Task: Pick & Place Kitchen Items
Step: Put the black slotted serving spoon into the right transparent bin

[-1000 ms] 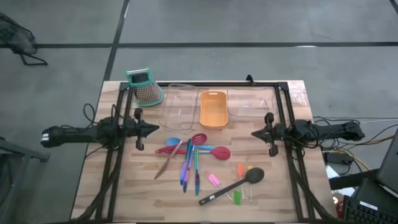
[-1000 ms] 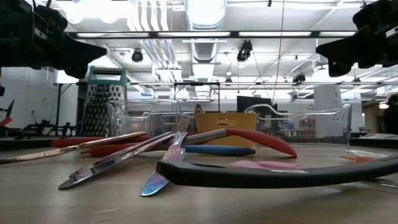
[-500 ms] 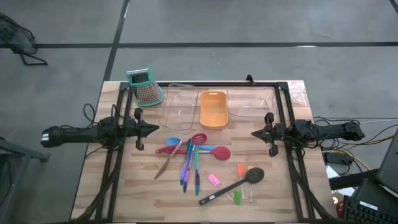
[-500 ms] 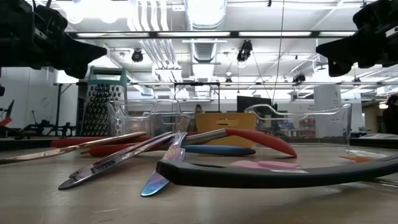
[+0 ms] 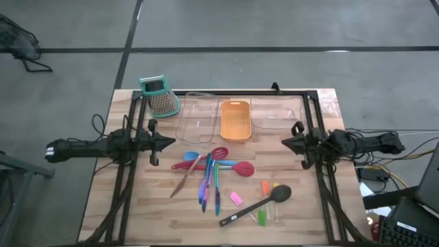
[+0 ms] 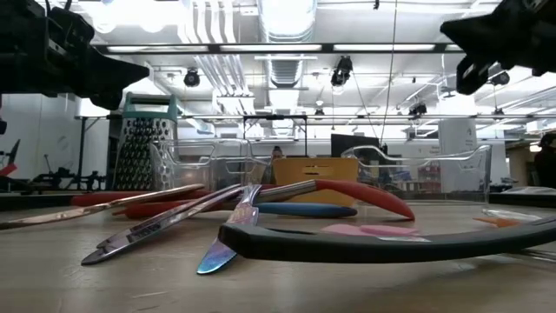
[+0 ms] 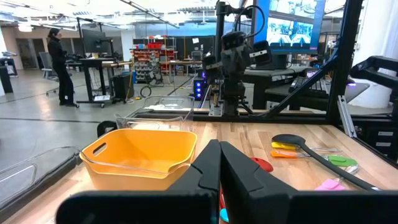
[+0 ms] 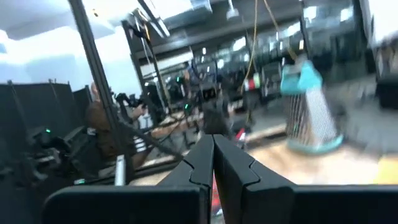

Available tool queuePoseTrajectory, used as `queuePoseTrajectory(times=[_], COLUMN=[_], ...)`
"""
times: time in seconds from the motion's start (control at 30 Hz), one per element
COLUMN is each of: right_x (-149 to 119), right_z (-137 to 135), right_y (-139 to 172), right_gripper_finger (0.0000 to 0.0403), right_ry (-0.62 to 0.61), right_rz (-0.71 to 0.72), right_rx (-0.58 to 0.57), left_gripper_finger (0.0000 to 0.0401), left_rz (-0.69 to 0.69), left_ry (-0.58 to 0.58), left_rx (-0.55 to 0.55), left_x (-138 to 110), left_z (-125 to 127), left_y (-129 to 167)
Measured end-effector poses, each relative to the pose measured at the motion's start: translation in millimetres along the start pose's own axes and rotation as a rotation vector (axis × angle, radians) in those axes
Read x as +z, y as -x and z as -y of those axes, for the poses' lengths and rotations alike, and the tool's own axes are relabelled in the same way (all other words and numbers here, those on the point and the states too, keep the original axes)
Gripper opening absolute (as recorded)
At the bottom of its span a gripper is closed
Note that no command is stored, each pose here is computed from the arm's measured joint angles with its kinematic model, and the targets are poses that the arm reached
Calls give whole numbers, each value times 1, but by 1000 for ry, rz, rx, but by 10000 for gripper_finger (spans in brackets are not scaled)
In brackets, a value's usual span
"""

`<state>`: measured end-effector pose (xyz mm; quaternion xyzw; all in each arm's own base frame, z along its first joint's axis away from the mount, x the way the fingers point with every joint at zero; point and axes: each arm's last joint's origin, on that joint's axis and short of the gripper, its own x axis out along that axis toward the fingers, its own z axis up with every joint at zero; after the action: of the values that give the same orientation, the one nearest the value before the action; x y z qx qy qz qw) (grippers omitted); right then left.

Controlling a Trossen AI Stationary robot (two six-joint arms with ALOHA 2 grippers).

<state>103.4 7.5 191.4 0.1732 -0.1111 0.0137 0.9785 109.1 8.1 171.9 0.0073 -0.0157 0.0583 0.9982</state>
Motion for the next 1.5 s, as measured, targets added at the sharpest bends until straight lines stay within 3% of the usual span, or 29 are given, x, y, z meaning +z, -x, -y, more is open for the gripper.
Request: queuePoseTrajectory(times=[0.2, 0.3, 0.63, 0.87, 1.17, 1.5], right_x=[-17, -18, -18, -16, -19, -46], right_z=[4, 5, 2, -8, -27, -78], right_y=[-10, -15, -27, -44, -83, -123], right_gripper_finger=[8, 8, 8, 9, 51, 138], right_ry=[-208, -249, -245, -220, -133, 99], right_rz=[-155, -134, -150, -254, -736, -1109], right_rx=[-56, -83, -46, -8, -179, -91], left_gripper_finger=[5, 5, 5, 5, 5, 5], left_rz=[0, 0, -1, 0, 0, -1], left_ry=[0, 0, 0, 0, 0, 0], left_rx=[0, 0, 0, 0, 0, 0], left_x=[0, 0, 0, 0, 0, 0], left_z=[0, 0, 0, 0, 0, 0], left_y=[0, 0, 0, 0, 0, 0])
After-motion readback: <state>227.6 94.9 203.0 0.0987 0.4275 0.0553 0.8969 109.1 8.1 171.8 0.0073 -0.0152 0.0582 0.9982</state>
